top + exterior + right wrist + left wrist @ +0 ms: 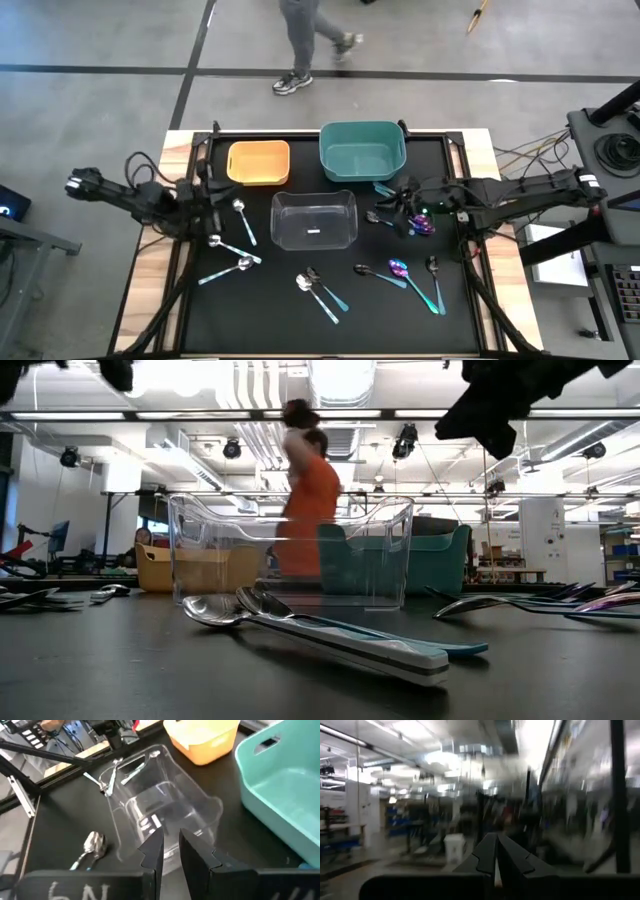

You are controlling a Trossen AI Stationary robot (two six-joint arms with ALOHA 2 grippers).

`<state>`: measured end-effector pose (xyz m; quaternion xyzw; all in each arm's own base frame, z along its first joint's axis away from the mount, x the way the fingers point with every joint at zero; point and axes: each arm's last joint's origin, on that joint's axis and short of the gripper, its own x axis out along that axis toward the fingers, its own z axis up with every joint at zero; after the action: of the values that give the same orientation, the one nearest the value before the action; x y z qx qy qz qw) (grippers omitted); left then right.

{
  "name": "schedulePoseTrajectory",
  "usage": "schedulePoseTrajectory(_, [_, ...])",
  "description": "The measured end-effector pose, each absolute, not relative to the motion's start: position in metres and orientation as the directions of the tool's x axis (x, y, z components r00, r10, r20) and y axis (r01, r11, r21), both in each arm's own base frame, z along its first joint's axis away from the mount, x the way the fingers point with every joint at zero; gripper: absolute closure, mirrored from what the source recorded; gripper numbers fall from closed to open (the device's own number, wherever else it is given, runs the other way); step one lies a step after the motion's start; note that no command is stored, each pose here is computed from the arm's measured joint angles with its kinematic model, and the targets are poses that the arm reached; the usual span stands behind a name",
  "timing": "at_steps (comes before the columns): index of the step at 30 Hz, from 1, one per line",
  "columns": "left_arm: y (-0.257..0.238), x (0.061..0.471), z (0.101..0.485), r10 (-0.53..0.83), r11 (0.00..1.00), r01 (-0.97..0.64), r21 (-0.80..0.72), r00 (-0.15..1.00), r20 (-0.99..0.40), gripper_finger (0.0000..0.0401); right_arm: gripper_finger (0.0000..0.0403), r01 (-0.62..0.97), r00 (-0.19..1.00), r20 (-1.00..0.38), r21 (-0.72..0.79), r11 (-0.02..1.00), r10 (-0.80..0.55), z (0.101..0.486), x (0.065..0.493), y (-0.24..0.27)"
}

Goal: Sort silverware by color (type)
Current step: Put the blue patterned spoon into the green bin

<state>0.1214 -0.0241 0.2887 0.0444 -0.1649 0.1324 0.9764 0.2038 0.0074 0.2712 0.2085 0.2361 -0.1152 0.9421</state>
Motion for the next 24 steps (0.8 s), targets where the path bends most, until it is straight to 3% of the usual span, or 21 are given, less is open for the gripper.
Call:
schedulePoseTrajectory(5, [-0.023, 0.131, 0.317, 0.352, 0.904, -0.372, 0.213, 0.928, 0.124, 0.0401, 0.0351, 0.415, 0.780, -0.616, 0.372, 0.831, -0.114, 0.271, 0.213, 0.010])
schedulePoseTrajectory(11, [-0.023, 0.137, 0.340, 0.375, 0.864, -0.363, 0.349, 0.926, 0.034, 0.0401, 0.0351, 0.598, 0.583, -0.807, 0.350, 0.721, -0.092, 0.266, 0.215, 0.012])
schedulePoseTrajectory(17, [-0.025, 0.144, 0.337, 0.375, 0.839, -0.336, 0.428, 0.927, -0.007, 0.0401, 0.0351, 0.741, 0.354, -0.935, 0.301, 0.600, 0.032, 0.260, 0.217, 0.019])
schedulePoseTrajectory(24, [-0.027, 0.150, 0.313, 0.375, 0.857, -0.321, 0.403, 0.925, -0.061, 0.0401, 0.0351, 0.830, 0.136, -0.963, 0.239, 0.504, 0.233, 0.245, 0.219, 0.034])
